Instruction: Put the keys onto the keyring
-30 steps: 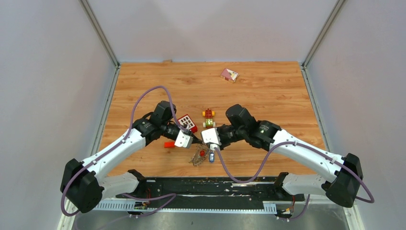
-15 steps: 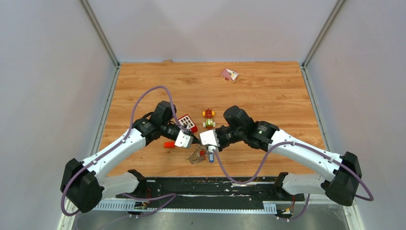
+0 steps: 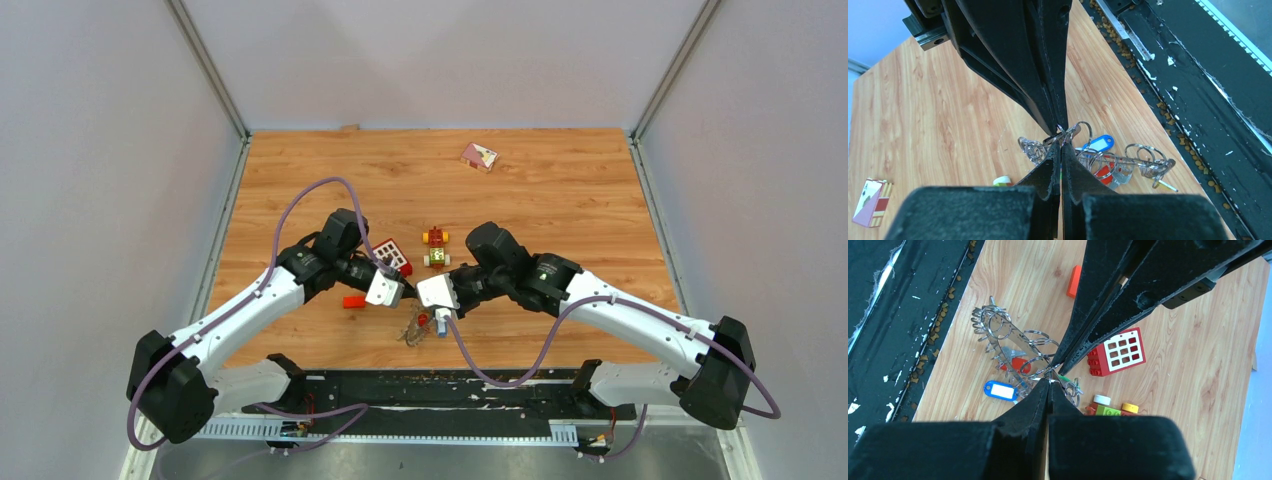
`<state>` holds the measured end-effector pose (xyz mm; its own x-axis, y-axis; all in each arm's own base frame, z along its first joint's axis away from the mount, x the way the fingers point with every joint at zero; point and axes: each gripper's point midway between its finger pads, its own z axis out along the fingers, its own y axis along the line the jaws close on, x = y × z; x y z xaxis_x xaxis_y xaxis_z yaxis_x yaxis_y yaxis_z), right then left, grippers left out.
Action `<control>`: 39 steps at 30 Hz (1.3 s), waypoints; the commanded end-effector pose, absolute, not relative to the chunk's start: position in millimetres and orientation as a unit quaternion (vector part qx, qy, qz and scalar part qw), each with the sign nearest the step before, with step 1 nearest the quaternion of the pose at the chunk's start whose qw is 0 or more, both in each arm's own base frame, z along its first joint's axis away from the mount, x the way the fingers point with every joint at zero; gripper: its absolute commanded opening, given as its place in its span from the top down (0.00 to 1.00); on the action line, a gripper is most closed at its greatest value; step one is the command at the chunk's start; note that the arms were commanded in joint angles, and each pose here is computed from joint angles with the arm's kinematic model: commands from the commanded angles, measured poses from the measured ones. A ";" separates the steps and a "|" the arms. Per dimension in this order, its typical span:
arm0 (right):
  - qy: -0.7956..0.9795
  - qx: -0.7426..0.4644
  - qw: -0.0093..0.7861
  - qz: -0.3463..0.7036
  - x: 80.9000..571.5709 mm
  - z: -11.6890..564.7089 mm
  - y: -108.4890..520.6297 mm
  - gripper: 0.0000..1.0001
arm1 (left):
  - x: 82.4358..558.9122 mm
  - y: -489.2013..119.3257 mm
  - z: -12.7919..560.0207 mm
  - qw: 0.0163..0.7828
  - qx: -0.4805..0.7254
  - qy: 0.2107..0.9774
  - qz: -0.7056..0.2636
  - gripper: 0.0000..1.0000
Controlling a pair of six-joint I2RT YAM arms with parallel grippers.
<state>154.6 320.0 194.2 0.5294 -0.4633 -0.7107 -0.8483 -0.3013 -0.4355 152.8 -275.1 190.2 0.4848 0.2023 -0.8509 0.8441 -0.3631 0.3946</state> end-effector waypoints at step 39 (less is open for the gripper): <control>0.398 -0.780 0.434 0.213 151.6 202.9 322.5 1.00 | 166.0 -288.4 224.5 0.473 0.710 0.357 -0.380 1.00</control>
<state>158.5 315.6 196.3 0.5655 -0.4796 -0.6710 -0.8237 -0.2881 -0.4884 158.8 -279.4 192.0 0.3868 0.2393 -0.8906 0.8993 -0.3117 0.3068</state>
